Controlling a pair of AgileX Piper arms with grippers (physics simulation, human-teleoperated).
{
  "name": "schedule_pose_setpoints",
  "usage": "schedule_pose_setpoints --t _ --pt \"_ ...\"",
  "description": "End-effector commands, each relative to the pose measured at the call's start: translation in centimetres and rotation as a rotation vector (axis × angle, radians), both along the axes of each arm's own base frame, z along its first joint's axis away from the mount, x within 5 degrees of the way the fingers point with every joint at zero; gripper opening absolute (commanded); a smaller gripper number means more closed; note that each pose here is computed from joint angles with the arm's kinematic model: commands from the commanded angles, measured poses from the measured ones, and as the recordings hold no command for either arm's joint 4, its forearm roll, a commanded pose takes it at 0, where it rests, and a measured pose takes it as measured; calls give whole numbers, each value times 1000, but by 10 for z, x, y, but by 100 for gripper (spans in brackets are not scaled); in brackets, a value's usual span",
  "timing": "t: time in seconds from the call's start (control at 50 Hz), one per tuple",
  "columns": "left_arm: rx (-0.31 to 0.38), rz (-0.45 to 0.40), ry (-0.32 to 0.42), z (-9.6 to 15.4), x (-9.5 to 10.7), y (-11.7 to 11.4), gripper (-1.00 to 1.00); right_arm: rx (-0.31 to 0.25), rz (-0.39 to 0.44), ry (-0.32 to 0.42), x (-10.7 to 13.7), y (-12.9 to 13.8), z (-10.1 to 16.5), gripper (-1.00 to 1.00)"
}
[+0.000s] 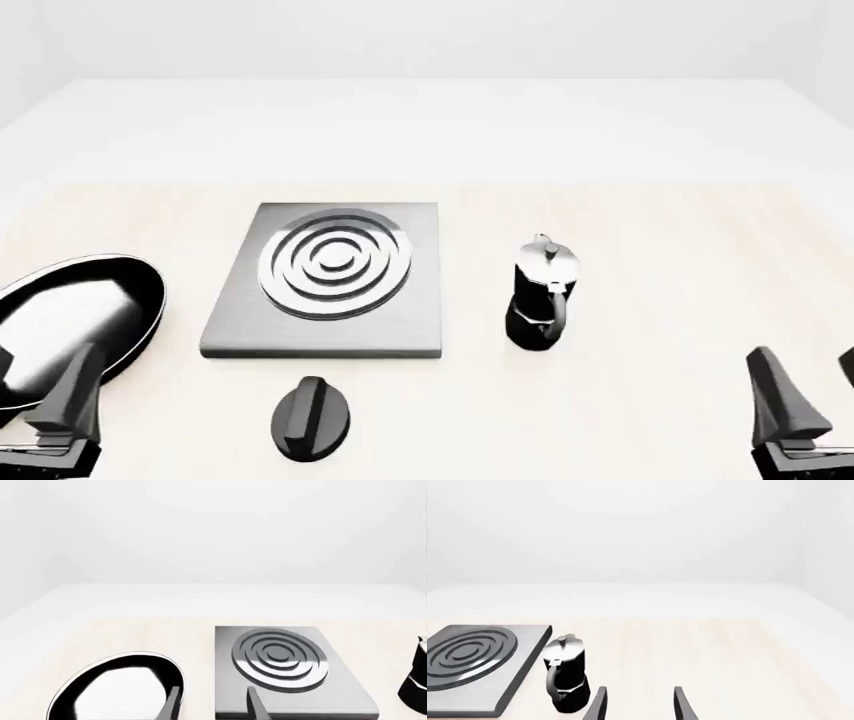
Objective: Turn on the stove and put the moka pot on it.
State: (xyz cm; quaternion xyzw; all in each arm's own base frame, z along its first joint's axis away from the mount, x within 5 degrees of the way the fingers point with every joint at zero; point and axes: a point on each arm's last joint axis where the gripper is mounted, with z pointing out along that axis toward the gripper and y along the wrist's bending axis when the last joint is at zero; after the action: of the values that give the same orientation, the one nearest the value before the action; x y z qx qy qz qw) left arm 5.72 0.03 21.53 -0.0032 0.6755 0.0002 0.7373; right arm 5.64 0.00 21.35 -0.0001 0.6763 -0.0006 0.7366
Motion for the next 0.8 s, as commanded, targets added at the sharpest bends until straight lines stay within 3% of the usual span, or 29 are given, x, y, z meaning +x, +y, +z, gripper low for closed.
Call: schedule_pose_setpoints --t 0.02,0.08,0.16,0.2,0.22,0.26,0.38,0.46,0.48,0.56,0.6,0.8 --pt "4 -6 11 -1 2 0 100 6 2 3 1 0 1 100" --pt "6 -14 23 2 7 -1 100 21 3 12 3 0 0 100" --pt "-33 -19 116 1 27 -1 100 27 5 17 4 0 0 100" --pt "-5 9 163 0 37 1 100 31 6 19 5 0 0 100" --pt "-48 -27 185 2 41 -3 100 31 5 19 5 0 0 100" --pt "-17 -9 215 6 49 -1 100 34 6 19 5 0 0 100" --pt "-16 -24 313 15 69 -3 100 44 7 24 6 0 0 100" --pt "-78 -52 439 12 95 -10 100 54 6 25 7 0 0 100" --pt "-29 -57 405 21 91 -9 100 55 6 26 7 0 0 100" --pt "-64 -98 471 26 102 -17 100 63 7 27 6 0 -1 100" --pt "-22 -108 460 39 102 -18 100 66 6 27 5 0 -1 100" --pt "8 -185 565 59 114 -34 100 72 5 26 7 0 0 100"
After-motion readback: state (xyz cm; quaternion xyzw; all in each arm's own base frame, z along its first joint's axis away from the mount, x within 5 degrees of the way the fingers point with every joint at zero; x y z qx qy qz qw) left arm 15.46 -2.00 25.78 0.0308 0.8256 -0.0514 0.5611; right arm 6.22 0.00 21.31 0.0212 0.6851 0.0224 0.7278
